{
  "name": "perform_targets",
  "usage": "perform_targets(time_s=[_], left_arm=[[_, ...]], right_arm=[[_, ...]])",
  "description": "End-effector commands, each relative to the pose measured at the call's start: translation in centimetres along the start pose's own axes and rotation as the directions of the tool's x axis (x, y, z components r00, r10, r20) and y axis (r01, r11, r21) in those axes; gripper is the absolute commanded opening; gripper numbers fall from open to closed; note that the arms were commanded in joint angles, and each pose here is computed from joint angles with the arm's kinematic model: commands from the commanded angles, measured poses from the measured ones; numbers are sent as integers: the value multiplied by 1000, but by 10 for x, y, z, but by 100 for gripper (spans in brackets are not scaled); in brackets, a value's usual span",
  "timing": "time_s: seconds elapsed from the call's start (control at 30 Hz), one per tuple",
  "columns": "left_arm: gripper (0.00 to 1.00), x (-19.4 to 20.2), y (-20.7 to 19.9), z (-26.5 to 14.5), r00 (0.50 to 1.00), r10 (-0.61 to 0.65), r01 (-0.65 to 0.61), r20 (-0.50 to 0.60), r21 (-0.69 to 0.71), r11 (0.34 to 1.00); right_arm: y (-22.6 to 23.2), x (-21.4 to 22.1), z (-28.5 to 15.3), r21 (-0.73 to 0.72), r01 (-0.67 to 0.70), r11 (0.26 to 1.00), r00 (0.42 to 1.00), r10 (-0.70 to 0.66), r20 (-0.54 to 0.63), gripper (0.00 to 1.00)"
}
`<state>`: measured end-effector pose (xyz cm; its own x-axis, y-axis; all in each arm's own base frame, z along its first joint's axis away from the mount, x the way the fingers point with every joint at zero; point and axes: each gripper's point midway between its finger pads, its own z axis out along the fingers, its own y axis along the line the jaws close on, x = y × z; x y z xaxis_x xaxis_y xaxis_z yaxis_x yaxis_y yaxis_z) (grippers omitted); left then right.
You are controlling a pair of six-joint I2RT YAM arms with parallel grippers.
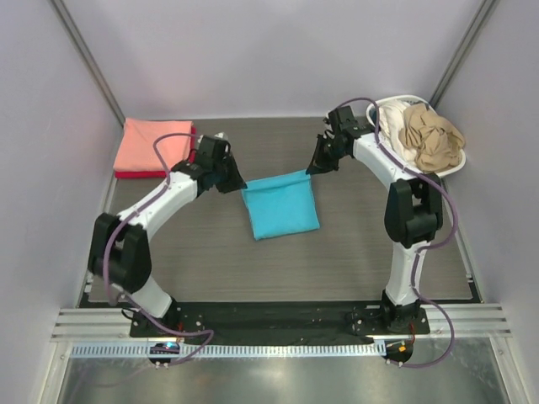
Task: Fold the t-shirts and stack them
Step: Fold the tshirt, then neatly place the folded tshirt to the corner
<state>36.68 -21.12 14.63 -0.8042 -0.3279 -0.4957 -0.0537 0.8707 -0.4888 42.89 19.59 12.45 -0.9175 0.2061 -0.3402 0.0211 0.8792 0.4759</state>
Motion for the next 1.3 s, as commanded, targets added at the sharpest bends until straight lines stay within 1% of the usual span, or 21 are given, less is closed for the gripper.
perform_targets(time_s=[0.0, 0.03, 0.07, 0.1, 0.13, 0.17, 0.2, 0.3, 0.37, 0.4, 0.43, 0.5, 0.53, 0.67, 0.83, 0.97, 1.07, 1.13, 1.17, 1.23, 1.27], left_arm=[[7, -32, 3, 25, 999, -35, 36, -21, 77, 996], [36, -20, 6, 48, 994, -42, 52, -99, 101, 993], [54, -20, 8, 56, 991, -51, 64, -126, 106, 992], [64, -34, 5, 60, 991, -57, 71, -122, 115, 991], [81, -33, 5, 66, 988, -53, 70, -145, 117, 991], [84, -38, 6, 71, 989, -45, 60, -144, 107, 992], [88, -40, 6, 70, 990, -41, 56, -138, 102, 993], [89, -48, 9, 55, 997, -31, 37, -73, 82, 996], [89, -53, 10, 47, 1000, -24, 25, -9, 84, 996], [88, -43, 17, 41, 999, -33, 33, -4, 81, 996], [88, -40, 18, 39, 999, -36, 35, 6, 89, 995], [87, -24, 23, 41, 999, -48, 46, 9, 122, 991], [86, -18, 26, 43, 999, -52, 51, 6, 131, 990], [84, 15, 39, 63, 997, -68, 73, -35, 167, 983], [80, 30, 36, 89, 994, -97, 104, -39, 245, 964], [75, 50, 41, 113, 993, -93, 109, -78, 237, 965], [64, 66, 43, 124, 989, -109, 129, -99, 224, 966], [53, 71, 40, 126, 989, -112, 132, -98, 232, 964], [42, 72, 39, 127, 989, -116, 134, -91, 225, 965], [28, 71, 36, 126, 990, -120, 136, -79, 237, 962], [15, 68, 35, 126, 990, -125, 139, -72, 239, 961]], right_arm=[[-5, -41, 15, 17, 17, 1000, 997, -18, 81, 10], [-8, -46, 19, 30, 8, 1000, 996, -11, 86, 22], [-10, -50, 22, 34, -5, 999, 996, 2, 90, 53], [-12, -58, 26, 38, -16, 999, 995, 13, 102, 66], [-13, -62, 26, 43, -24, 999, 993, 19, 114, 75], [-13, -68, 23, 57, -36, 998, 991, 28, 134, 83], [-12, -72, 17, 56, -38, 998, 988, 29, 151, 85], [-19, -72, 3, 105, -37, 994, 982, 16, 189, 88], [-18, -71, -17, 123, -26, 992, 975, -2, 223, 88], [-30, -60, -16, 154, -31, 988, 977, -3, 213, 88], [-26, -57, -28, 141, -21, 990, 972, -13, 233, 88], [-33, -32, -21, 121, -23, 992, 980, -1, 200, 88], [-28, -26, -31, 91, -19, 996, 977, -1, 214, 88], [-43, 25, -19, 42, -30, 999, 986, 23, 168, 88], [-50, 55, -18, 8, -21, 1000, 991, 19, 131, 88], [-54, 71, -17, -6, -24, 1000, 993, 24, 116, 88], [-54, 79, -17, -30, -33, 999, 992, 37, 121, 87], [-52, 82, -19, -52, -38, 998, 991, 45, 130, 87], [-50, 90, -15, -86, -50, 995, 990, 61, 126, 87], [-42, 96, -17, -146, -56, 988, 988, 76, 135, 86], [-43, 104, -11, -176, -54, 983, 987, 80, 140, 86]])
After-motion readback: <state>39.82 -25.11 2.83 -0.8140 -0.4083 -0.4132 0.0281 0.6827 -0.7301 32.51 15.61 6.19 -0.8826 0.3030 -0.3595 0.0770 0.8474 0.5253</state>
